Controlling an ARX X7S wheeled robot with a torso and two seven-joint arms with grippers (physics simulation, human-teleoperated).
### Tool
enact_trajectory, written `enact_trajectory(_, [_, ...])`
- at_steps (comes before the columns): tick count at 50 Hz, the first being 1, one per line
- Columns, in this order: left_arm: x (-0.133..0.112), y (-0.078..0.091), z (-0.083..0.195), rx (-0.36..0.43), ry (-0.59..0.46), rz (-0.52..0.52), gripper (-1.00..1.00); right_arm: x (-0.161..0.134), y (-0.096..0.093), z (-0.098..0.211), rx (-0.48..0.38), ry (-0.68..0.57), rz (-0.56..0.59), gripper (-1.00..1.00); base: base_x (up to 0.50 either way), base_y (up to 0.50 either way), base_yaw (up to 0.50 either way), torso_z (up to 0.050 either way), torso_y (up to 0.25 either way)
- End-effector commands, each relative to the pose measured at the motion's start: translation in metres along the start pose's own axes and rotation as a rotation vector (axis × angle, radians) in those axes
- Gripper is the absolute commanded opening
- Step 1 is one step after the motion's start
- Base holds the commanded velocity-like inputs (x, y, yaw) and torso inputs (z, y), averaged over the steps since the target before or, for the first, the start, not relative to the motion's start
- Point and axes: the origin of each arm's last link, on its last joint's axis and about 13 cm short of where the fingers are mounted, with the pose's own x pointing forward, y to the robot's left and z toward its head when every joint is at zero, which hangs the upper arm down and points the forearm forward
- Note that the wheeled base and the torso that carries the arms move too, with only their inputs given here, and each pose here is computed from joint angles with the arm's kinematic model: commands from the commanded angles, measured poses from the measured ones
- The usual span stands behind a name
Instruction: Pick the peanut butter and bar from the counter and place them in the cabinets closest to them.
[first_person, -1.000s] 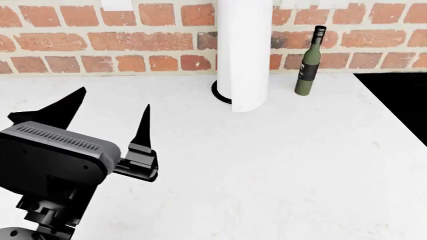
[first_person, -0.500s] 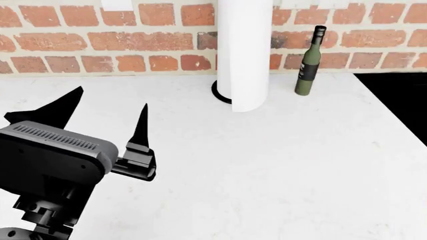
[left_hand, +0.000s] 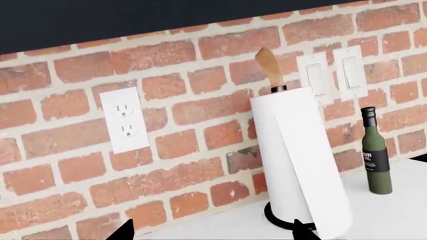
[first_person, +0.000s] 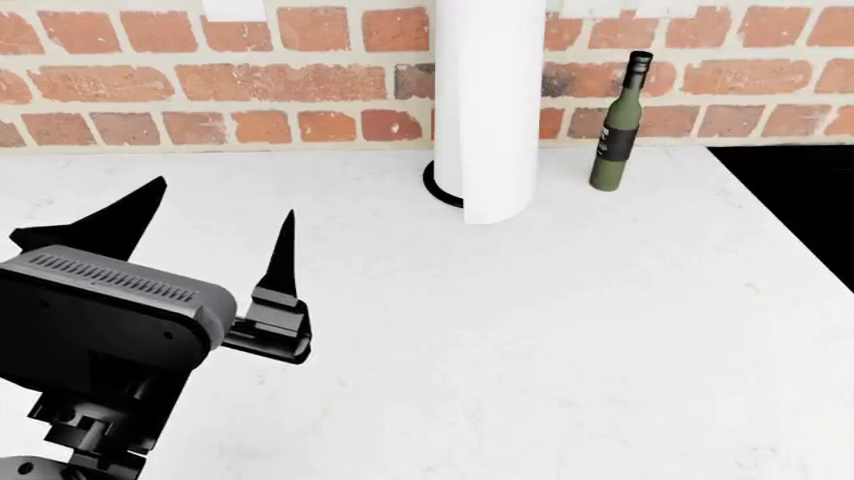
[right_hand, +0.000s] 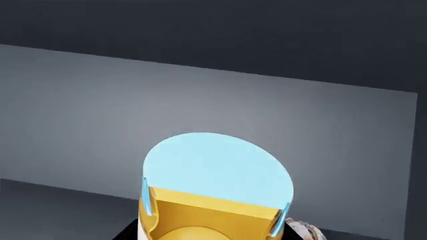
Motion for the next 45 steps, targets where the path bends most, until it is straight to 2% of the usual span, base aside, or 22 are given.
enact_trajectory(1, [-0.0002, 0.0002, -0.0012, 0.000, 0.003, 0.001, 1.00, 0.0028, 0.0024, -0.0053, -0.049, 0.065, 0.011, -1.00, 0.00, 0.00, 0.00, 0.000, 0.000])
enact_trajectory(21, [-0.0009, 0.0005, -0.0012, -0.001, 0.003, 0.004, 1.00, 0.0043, 0.0022, -0.0068, -0.065, 0.063, 0.022, -1.00, 0.00, 0.00, 0.00, 0.000, 0.001])
enact_trajectory(22, [-0.0009, 0.0005, -0.0010, -0.002, 0.003, 0.004, 1.00, 0.0044, 0.0023, -0.0068, -0.066, 0.064, 0.023, 1.00, 0.00, 0.00, 0.00, 0.000, 0.000])
enact_trajectory(45, [-0.0011, 0.0008, -0.0021, -0.001, 0.004, 0.003, 1.00, 0.0040, 0.0012, -0.0057, -0.065, 0.054, 0.034, 1.00, 0.00, 0.00, 0.00, 0.000, 0.000])
